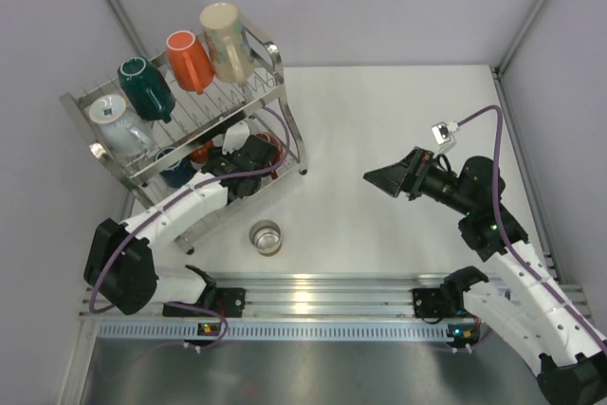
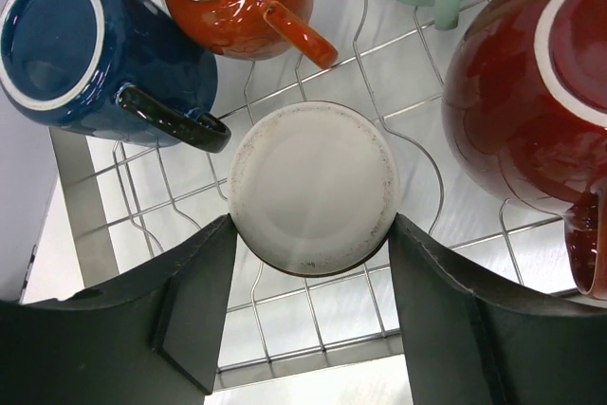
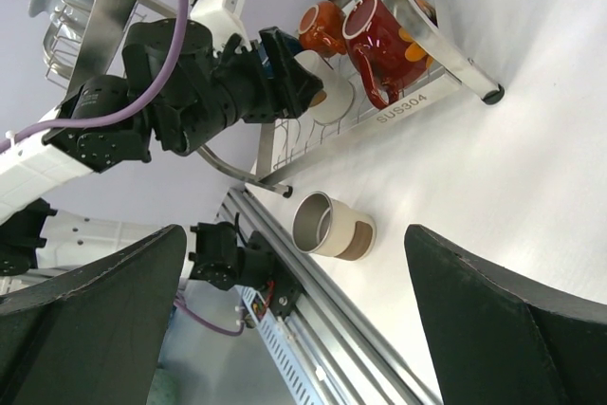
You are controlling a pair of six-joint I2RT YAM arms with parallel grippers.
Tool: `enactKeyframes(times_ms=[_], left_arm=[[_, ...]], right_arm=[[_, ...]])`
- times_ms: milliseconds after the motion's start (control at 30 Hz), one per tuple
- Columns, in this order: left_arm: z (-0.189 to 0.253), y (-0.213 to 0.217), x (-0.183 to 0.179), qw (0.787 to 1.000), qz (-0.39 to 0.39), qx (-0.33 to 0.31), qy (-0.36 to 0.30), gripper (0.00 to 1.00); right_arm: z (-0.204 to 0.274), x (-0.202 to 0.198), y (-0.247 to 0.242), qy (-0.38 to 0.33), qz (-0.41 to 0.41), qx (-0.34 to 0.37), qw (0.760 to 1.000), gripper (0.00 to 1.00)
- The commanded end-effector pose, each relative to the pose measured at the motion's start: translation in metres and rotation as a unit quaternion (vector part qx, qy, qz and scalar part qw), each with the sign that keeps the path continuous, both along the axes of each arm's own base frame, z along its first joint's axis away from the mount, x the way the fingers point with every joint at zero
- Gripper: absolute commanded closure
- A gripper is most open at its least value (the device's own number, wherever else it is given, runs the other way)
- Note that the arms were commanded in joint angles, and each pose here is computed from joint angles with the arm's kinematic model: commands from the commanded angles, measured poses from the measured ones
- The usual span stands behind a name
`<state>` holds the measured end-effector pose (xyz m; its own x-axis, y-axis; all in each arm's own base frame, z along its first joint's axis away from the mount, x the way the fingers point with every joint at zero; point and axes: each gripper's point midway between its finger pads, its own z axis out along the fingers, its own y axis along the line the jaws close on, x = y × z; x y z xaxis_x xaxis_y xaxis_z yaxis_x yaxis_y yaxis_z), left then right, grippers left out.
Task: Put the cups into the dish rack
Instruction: Place the cup upside down on the dish rack
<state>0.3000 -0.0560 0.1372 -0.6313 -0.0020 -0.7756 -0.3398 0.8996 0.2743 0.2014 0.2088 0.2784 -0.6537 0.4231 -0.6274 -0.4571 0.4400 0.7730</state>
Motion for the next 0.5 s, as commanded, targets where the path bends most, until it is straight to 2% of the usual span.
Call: enactKeyframes(times_ms=[0, 467], left_arm=[[0.003, 0.016, -0.004, 0.999, 0.037, -0.002, -0.024, 0.47], [0.004, 0.035, -0.024, 0.996, 0.068, -0.023, -0.046, 0.44]], right_arm=[[0.02, 0.002, -0.001, -0.032, -0.006, 0.017, 0.999, 0.01], [0.022, -0.006, -0.003, -0.04, 0.0, 0.021, 0.999, 0.01]])
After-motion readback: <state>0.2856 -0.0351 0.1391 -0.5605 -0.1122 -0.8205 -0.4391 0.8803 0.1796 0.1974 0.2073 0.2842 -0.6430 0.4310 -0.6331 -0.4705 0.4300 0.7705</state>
